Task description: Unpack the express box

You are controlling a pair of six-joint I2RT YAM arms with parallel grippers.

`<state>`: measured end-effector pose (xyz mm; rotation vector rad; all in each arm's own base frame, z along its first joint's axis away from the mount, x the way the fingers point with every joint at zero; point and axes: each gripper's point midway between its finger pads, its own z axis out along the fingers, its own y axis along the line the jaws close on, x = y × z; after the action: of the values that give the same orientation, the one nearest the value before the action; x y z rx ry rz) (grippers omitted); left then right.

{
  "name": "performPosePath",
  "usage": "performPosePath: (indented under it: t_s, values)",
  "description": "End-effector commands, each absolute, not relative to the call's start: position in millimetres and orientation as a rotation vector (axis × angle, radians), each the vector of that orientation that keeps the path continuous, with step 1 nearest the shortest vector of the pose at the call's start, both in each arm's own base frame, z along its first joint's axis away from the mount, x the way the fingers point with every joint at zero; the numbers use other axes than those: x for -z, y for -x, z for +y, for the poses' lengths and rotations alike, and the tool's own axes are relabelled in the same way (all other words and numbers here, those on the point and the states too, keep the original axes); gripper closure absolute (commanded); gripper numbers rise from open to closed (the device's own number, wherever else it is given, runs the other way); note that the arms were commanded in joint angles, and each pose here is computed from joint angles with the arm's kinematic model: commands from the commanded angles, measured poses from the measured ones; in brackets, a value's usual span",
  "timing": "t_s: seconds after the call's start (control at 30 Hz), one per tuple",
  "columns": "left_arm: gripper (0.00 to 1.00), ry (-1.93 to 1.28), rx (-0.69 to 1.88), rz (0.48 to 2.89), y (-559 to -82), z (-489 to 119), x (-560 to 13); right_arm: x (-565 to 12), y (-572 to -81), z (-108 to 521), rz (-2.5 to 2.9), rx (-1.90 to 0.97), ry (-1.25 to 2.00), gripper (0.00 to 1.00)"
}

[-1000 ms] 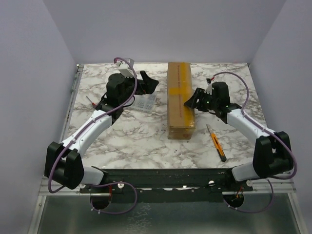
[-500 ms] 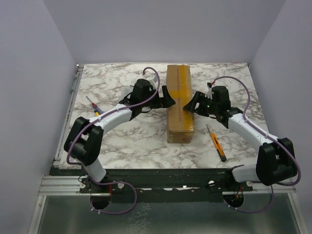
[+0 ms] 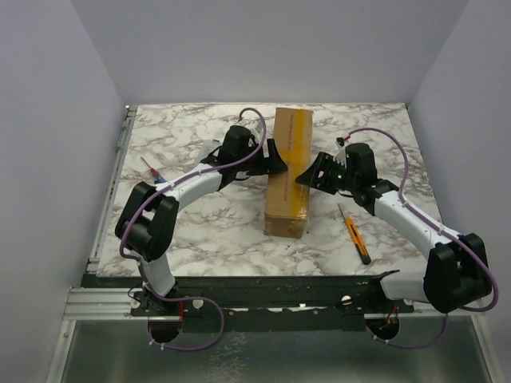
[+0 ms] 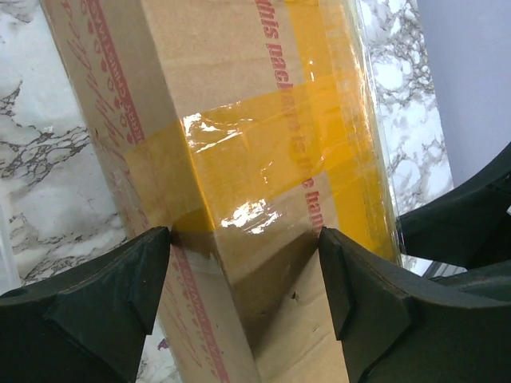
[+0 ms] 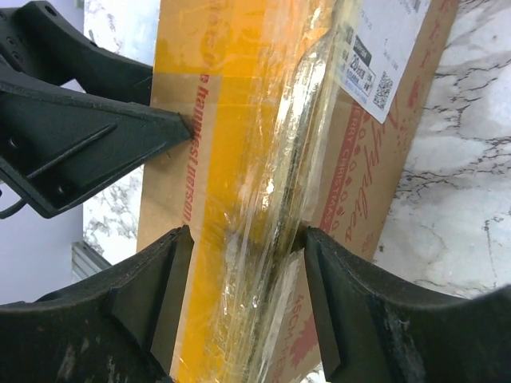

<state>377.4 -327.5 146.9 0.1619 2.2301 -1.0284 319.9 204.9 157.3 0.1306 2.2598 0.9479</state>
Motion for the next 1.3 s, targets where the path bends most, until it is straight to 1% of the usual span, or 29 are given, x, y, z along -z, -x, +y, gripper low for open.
performPosePath:
  t_s: [0.0,0.17,0.27,0.37,0.5,0.57,0.6,0.7,0.8,0.9,1.0,1.07,1.2,1.27]
  values:
    - [0.18,-0.216,1.022,2.262,-376.5,-334.0,-137.0,-184.3,-313.3,232.1,2.192,-1.098,-0.075,0.35]
    - [0.18,-0.226,0.973,2.284,-382.3,-330.8,-129.1,-173.8,-320.3,236.0,2.229,-1.046,-0.043,0.34]
    - [0.18,-0.258,0.942,2.271,-385.2,-328.2,-135.0,-171.6,-323.0,236.5,2.239,-1.032,-0.026,0.34]
    - [0.15,-0.305,0.947,2.248,-386.1,-330.9,-141.4,-174.6,-325.3,235.5,2.224,-1.025,-0.033,0.34]
    - [0.11,-0.333,0.961,2.241,-385.0,-333.6,-145.8,-176.2,-336.0,230.0,2.201,-0.955,-0.028,0.32]
    - [0.03,-0.342,0.949,2.228,-386.9,-332.0,-151.7,-174.2,-338.7,234.7,2.220,-0.976,-0.031,0.32]
    - [0.01,-0.342,0.916,2.225,-390.2,-327.5,-155.9,-174.1,-339.0,239.0,2.229,-1.004,-0.027,0.32]
    - [0.01,-0.335,0.714,2.219,-404.3,-295.8,-173.0,-180.9,-341.3,245.9,2.217,-1.058,-0.030,0.30]
    - [0.01,-0.311,0.513,2.147,-412.4,-258.9,-202.6,-184.8,-346.6,220.3,2.225,-0.864,-0.066,0.17]
    - [0.01,-0.290,0.408,2.064,-407.5,-234.3,-235.9,-199.2,-346.6,179.2,2.194,-0.612,-0.063,0.02]
    - [0.01,-0.258,0.402,1.992,-401.1,-225.0,-265.6,-212.8,-341.2,145.1,2.148,-0.477,-0.093,0.00]
    - [0.01,-0.242,0.429,1.964,-397.0,-224.5,-277.2,-201.4,-340.4,111.9,2.166,-0.352,-0.236,0.00]
    - [0.01,-0.249,0.495,1.947,-390.9,-232.3,-282.7,-134.1,-317.0,54.6,2.366,-0.231,-0.616,0.00]
    - [0.01,-0.249,0.520,1.953,-390.5,-236.0,-281.8,-107.7,-300.8,38.3,2.466,-0.109,-0.725,0.00]
